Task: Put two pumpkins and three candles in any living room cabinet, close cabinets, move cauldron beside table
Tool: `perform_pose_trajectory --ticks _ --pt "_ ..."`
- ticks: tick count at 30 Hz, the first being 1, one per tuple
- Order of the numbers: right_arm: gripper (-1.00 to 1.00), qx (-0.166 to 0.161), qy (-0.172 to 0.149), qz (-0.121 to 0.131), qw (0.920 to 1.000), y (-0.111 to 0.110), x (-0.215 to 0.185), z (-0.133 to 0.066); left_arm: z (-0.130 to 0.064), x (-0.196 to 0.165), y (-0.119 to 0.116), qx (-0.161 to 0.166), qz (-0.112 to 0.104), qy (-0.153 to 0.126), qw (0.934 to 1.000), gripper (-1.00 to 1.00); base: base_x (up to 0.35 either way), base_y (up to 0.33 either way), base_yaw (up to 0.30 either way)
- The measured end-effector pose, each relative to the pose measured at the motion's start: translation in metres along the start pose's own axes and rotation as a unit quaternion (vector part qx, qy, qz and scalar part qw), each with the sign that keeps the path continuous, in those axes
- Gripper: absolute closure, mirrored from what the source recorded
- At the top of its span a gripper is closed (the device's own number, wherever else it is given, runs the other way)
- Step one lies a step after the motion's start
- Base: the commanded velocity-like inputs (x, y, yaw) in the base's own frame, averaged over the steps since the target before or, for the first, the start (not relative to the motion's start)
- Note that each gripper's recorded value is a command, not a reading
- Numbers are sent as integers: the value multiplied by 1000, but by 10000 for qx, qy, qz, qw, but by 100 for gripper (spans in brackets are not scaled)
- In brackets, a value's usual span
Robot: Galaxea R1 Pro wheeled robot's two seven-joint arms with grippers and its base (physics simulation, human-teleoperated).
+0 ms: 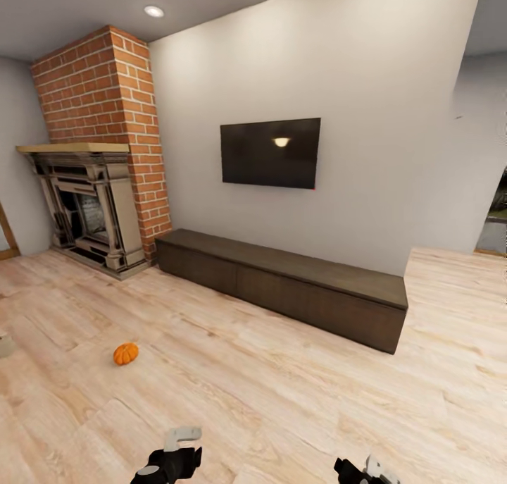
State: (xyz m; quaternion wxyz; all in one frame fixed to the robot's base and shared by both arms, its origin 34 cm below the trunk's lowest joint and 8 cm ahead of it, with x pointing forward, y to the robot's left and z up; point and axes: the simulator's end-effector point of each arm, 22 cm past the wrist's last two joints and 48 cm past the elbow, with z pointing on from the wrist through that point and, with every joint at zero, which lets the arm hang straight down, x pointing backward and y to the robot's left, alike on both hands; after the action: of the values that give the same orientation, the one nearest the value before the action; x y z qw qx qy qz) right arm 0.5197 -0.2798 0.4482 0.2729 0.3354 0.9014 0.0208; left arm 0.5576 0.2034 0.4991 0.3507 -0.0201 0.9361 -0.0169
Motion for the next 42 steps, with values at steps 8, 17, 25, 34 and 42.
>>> perform_pose_trajectory --ticks 8,17,25,34,42 --pt "-100 0 -31 19 10000 0 -2 0 0 0 -1 4 12 1 10000 -100 330 0 -91" --pt "-100 1 -28 21 10000 0 -1 0 0 0 -1 5 15 1 10000 -100 330 0 -269" --pt "-100 1 -30 22 10000 0 -1 0 0 0 -1 4 13 1 10000 -100 330 0 -281" --pt "-100 8 -16 18 10000 -1 0 1 1 1 -1 8 18 7 10000 -100 297 0 -272" --pt "-100 36 17 37 10000 -4 2 2 2 4 0 9 1 25 10000 -100 36 0 -252"
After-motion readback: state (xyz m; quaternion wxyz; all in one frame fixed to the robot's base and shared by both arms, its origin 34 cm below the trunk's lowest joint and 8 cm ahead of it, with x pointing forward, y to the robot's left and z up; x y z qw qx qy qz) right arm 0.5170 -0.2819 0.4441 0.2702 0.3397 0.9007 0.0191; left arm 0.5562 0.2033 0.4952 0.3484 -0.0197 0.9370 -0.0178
